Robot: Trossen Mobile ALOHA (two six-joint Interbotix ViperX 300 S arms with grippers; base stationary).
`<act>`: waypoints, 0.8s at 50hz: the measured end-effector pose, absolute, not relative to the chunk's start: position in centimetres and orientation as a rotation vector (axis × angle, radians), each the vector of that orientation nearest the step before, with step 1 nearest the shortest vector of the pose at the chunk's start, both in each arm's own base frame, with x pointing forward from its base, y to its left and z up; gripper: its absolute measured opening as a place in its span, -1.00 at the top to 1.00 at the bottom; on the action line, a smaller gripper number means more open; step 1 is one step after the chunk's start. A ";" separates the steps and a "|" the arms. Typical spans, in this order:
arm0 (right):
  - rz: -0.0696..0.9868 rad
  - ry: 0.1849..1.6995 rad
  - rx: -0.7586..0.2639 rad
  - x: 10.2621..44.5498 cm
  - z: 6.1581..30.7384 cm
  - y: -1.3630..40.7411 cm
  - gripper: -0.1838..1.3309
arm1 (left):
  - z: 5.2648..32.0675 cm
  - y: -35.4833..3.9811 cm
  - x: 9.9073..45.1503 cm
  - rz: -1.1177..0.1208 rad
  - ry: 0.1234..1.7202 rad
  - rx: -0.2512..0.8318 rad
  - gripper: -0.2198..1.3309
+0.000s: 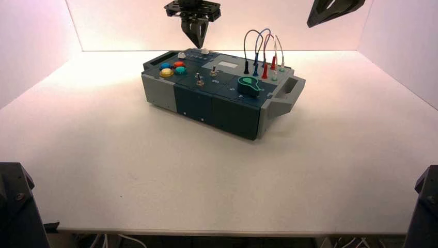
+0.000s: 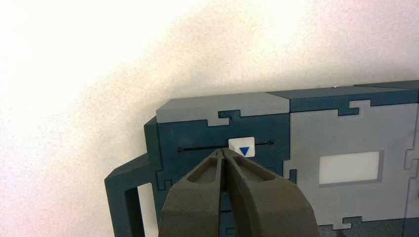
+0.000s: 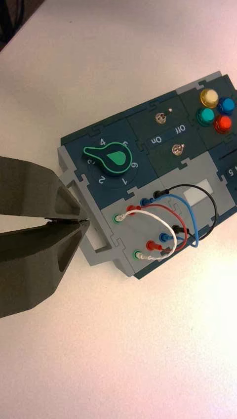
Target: Move the top slider to position 4.
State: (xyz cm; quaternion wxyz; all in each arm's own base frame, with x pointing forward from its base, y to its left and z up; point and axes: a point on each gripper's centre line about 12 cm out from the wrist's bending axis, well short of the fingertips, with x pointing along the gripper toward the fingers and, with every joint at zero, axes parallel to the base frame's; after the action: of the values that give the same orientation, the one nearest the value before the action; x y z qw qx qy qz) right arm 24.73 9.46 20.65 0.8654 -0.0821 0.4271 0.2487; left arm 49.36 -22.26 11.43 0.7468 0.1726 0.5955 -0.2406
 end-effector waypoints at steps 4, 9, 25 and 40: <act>0.521 0.893 -0.174 24.7 20.7 9.4 0.94 | 11.4 -22.3 49.4 -0.527 1.303 0.376 0.93; 0.521 0.893 -0.174 24.7 20.7 9.4 0.94 | 10.9 -22.3 49.3 -0.529 1.312 0.380 0.93; 0.521 0.893 -0.174 24.7 20.7 9.4 0.94 | 10.7 -22.6 49.3 -0.532 1.320 0.380 0.93; 0.521 0.893 -0.172 24.7 20.7 9.5 0.94 | 12.0 -22.8 50.0 -0.533 1.291 0.380 0.93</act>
State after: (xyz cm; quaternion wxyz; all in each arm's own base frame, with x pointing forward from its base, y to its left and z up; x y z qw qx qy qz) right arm 24.71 9.46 20.69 0.8658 -0.0821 0.4264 0.2487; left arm 50.04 -22.84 12.05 0.7493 0.1739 0.5907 -0.2437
